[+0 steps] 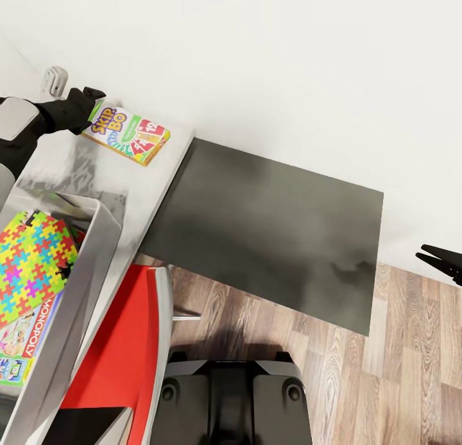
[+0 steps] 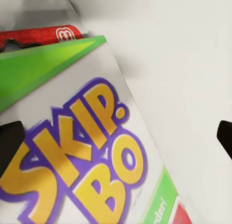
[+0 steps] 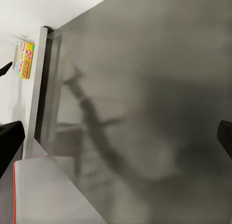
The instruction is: Put all the toys in the child's room - the three board games (two on the bed and one on the table), the two jigsaw puzzles on the table, and the tennis ball on the table - inside the toy box on the table in the child's room.
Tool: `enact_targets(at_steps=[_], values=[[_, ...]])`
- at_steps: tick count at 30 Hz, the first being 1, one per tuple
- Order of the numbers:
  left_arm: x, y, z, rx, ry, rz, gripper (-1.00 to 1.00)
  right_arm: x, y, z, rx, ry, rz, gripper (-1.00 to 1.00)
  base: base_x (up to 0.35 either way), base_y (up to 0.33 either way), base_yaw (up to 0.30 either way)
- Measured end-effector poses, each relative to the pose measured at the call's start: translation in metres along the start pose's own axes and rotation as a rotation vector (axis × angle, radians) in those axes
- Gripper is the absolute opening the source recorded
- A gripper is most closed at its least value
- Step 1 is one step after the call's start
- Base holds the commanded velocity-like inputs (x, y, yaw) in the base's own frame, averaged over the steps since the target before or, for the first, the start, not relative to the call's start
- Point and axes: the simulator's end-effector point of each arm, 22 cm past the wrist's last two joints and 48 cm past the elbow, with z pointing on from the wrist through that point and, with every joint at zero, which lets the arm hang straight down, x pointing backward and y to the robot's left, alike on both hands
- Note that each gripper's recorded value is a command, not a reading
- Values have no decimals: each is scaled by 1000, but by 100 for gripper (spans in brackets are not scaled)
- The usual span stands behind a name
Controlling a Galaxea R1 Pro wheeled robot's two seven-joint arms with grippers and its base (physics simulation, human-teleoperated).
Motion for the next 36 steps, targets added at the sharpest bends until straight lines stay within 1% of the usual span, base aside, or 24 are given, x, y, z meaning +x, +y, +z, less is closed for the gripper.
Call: enact_targets(at_steps=[36], values=[[2, 1, 1, -3, 4, -1, 100, 0, 1, 0, -3, -2, 1, 100, 0, 0, 0]])
